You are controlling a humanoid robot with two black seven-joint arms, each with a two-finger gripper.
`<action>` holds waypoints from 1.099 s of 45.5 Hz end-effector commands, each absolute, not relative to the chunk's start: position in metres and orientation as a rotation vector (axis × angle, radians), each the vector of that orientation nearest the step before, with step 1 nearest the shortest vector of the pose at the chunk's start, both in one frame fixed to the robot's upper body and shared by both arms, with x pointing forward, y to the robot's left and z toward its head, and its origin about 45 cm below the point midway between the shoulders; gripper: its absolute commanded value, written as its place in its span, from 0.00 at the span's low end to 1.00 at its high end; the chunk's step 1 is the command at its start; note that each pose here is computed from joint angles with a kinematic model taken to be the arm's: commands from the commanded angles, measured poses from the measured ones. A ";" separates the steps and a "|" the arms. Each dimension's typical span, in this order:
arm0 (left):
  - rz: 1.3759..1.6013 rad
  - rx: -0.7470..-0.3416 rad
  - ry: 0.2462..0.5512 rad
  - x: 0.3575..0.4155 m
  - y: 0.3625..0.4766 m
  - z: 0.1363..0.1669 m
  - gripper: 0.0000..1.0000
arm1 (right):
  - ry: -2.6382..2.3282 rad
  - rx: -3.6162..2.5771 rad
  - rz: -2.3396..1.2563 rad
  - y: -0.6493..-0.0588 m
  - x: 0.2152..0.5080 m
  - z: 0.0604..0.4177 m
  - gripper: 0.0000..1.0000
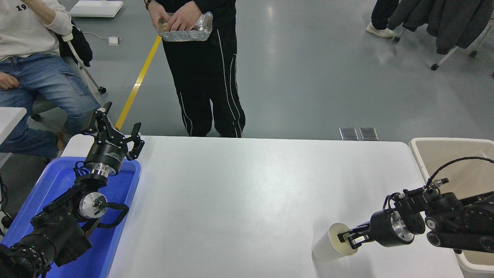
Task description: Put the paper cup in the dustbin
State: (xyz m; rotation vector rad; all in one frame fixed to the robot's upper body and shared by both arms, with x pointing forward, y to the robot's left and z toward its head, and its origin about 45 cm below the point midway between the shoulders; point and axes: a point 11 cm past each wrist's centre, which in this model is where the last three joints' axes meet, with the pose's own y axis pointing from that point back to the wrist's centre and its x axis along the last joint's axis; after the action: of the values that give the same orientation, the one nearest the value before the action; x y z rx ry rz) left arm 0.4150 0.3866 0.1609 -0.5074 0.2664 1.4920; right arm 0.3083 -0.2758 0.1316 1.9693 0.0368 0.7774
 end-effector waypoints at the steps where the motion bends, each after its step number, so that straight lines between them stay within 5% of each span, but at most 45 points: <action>1: 1.493 -0.507 0.266 0.4149 0.387 0.1607 1.00 | -0.091 2.055 0.831 -0.264 0.326 0.156 0.00; 33: 1.492 -0.508 0.266 0.4150 0.387 0.1610 1.00 | -0.699 2.484 0.865 -0.273 0.398 0.354 0.00; 50: 1.493 -0.507 0.266 0.4149 0.387 0.1607 1.00 | -0.896 2.479 0.826 -0.305 0.417 0.380 0.00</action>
State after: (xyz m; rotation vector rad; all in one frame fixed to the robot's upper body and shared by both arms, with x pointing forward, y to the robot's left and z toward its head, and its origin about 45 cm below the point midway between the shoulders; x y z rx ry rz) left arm 0.4150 0.3867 0.1608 -0.5071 0.2664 1.4923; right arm 0.4030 -0.2802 0.3623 2.5015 -0.7595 0.8334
